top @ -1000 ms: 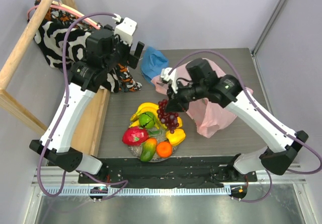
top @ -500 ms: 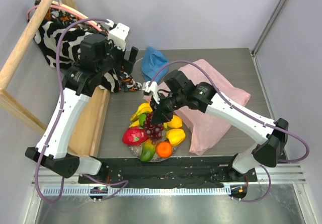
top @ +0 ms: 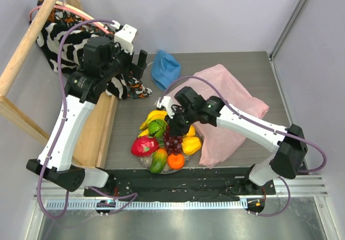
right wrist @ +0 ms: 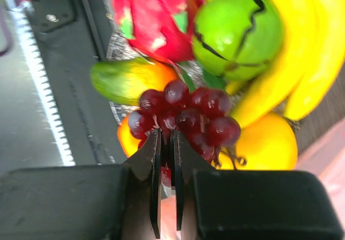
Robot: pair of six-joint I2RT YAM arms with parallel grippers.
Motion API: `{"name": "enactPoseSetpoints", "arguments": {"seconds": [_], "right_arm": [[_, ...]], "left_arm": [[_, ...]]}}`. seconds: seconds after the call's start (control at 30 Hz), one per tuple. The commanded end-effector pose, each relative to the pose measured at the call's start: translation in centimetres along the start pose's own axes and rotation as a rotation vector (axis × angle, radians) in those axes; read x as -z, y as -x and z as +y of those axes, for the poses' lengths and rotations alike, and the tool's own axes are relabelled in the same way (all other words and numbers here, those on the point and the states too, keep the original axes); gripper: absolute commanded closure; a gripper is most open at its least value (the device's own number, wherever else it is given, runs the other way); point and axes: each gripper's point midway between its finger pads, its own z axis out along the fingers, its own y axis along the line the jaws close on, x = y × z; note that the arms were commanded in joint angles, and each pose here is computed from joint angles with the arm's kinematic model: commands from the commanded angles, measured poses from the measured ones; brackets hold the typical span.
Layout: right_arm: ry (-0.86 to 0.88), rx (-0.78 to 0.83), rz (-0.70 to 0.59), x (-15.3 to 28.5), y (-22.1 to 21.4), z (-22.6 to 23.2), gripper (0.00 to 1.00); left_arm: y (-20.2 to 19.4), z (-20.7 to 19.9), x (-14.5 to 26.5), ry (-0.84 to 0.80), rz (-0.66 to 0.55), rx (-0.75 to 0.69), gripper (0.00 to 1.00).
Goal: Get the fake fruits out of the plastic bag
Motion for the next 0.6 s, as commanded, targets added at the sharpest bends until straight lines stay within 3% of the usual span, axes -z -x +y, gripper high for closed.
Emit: {"name": "enactPoseSetpoints", "arguments": {"seconds": [0.0,0.23,0.33,0.57], "right_arm": [[-0.142,0.051,-0.079,2.0,1.5,-1.7,0.86],[-0.120,0.064,-0.102,2.6,2.2,-1.1,0.50],[-0.174,0.083,-0.114,4.2,3.0,-1.6,0.41],[-0.281,0.095,-0.067,8.6,0.4,-3.3,0.41]], "left_arm": [[1.5,-0.4,0.4,-0.029,-0.050,0.024,0.00],[1.4,-0.7,0.1,-0.044,-0.047,0.032,0.00],[1.3,-0.7,0.1,-0.044,-0.044,0.032,0.00],[1.3,-0.9,-0.1,-0.060,-0.045,0.035,0.00]]}}
